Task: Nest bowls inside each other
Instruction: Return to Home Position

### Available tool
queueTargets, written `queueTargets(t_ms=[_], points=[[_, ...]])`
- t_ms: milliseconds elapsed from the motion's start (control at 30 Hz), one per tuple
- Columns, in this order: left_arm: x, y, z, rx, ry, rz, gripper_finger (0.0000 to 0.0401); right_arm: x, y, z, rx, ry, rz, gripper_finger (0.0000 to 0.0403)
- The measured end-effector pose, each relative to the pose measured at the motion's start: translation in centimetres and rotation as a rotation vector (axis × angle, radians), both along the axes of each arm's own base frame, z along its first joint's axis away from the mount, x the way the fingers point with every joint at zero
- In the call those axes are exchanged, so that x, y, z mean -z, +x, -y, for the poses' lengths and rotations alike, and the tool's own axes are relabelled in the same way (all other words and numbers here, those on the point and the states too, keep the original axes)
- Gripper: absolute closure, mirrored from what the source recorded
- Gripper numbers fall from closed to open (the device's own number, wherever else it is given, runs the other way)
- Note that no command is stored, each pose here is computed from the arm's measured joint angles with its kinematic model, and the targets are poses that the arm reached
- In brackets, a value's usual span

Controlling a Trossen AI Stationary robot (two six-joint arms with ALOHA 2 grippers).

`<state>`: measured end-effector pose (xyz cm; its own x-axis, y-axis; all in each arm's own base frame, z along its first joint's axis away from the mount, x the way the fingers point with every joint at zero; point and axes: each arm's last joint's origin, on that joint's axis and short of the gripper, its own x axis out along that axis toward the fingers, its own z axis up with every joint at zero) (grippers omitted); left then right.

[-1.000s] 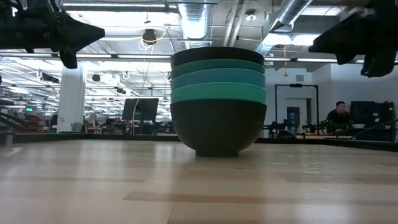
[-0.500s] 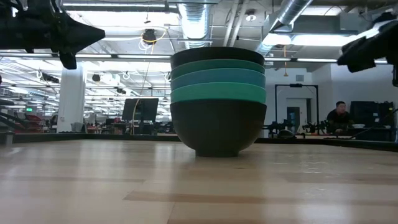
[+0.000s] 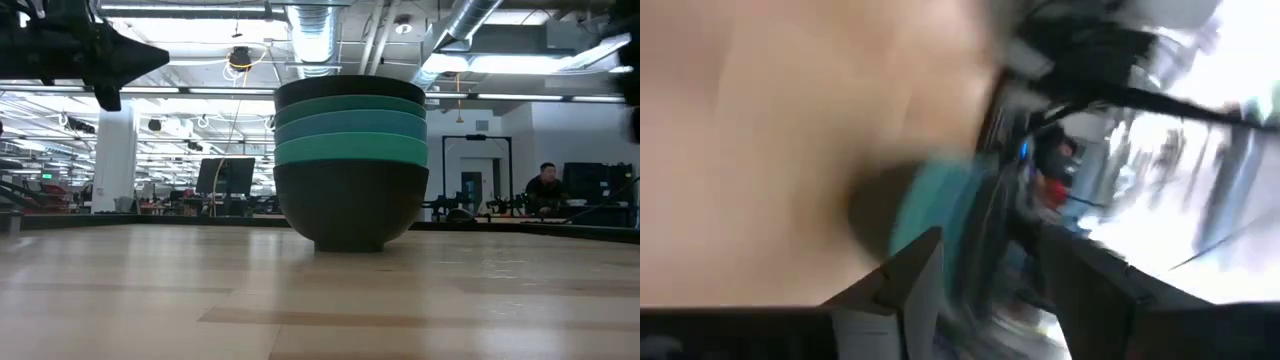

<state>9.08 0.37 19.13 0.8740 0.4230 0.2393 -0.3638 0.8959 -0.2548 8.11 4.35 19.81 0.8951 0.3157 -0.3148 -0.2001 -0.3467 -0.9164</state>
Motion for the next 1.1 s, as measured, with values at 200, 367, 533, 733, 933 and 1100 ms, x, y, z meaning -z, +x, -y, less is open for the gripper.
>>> queueTargets(t_ms=[200, 367, 533, 733, 933, 1100], points=[[0.0, 0.0, 0.0, 0.0, 0.016, -0.005, 0.0387, -1.3, -0.6, -0.9, -0.134, 0.846, -0.351, 0.021], [0.0, 0.0, 0.0, -0.003, 0.035, -0.013, 0.0387, -1.6, -1.3, -1.5, -0.299, 1.114, -0.721, 0.0208], [0.0, 0.0, 0.0, -0.012, 0.066, -0.028, 0.0387, -2.2, -1.8, -1.9, -0.456, 1.202, -1.012, 0.0207], [-0.2, -0.1, 0.0, -0.007, 0.029, 0.01, 0.0387, -3.2, -1.7, -1.9, -0.424, 1.374, -1.092, 0.0209], [-0.2, -0.1, 0.0, -0.004, 0.014, 0.014, 0.0387, -2.3, -1.9, -2.0, -0.439, 1.265, -1.141, 0.0206], [-0.2, -0.1, 0.0, -0.006, 0.013, 0.012, 0.0387, -0.6, -1.2, -2.4, -0.448, 1.107, -1.002, 0.0207]])
